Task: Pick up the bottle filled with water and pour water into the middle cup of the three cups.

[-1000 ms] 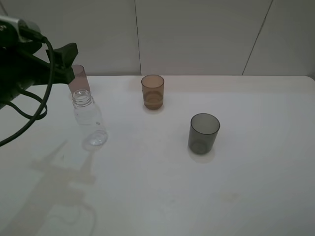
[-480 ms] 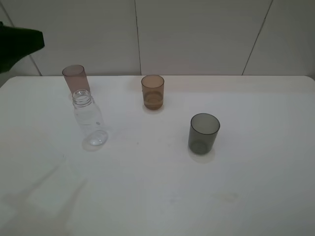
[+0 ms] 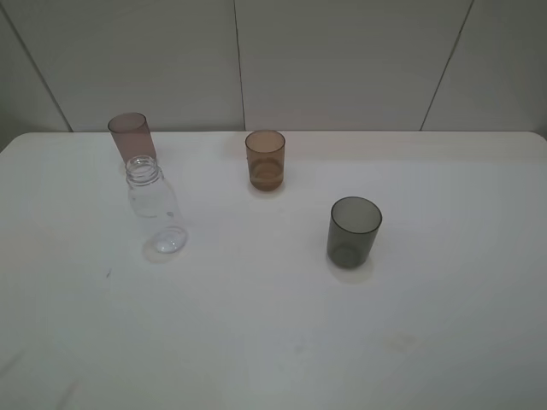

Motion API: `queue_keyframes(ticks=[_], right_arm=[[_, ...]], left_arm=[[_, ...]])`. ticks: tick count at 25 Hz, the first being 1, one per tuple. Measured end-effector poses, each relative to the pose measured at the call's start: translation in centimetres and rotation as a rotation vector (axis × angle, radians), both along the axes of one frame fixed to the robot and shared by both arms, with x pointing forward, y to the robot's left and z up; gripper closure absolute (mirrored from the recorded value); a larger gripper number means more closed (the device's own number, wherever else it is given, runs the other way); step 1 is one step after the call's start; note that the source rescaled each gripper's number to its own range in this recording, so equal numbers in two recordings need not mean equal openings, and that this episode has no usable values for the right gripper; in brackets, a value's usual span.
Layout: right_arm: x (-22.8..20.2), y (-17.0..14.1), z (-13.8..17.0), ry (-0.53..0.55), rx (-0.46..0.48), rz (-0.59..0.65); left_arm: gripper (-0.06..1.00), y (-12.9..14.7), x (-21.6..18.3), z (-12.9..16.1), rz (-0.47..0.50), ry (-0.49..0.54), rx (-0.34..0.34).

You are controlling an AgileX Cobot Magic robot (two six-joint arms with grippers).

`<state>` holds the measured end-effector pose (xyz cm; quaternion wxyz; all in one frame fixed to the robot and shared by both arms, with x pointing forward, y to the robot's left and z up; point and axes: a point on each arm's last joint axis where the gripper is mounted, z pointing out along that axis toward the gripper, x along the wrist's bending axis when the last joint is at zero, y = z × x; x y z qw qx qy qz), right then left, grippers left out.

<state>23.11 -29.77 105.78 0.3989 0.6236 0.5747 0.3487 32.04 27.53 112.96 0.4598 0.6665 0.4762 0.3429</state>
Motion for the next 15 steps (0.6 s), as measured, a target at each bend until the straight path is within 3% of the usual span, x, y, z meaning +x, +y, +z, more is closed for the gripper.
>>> queue_keyframes(ticks=[6,15], right_arm=[[0.0,0.0,0.0,0.0,0.0,0.0],[0.0,0.0,0.0,0.0,0.0,0.0]], left_arm=[[0.22,1.6,-4.9,-0.3,0.064,-0.04,0.028],[0.22,3.0,-9.6,-0.9,0.147,-0.122,-0.051]])
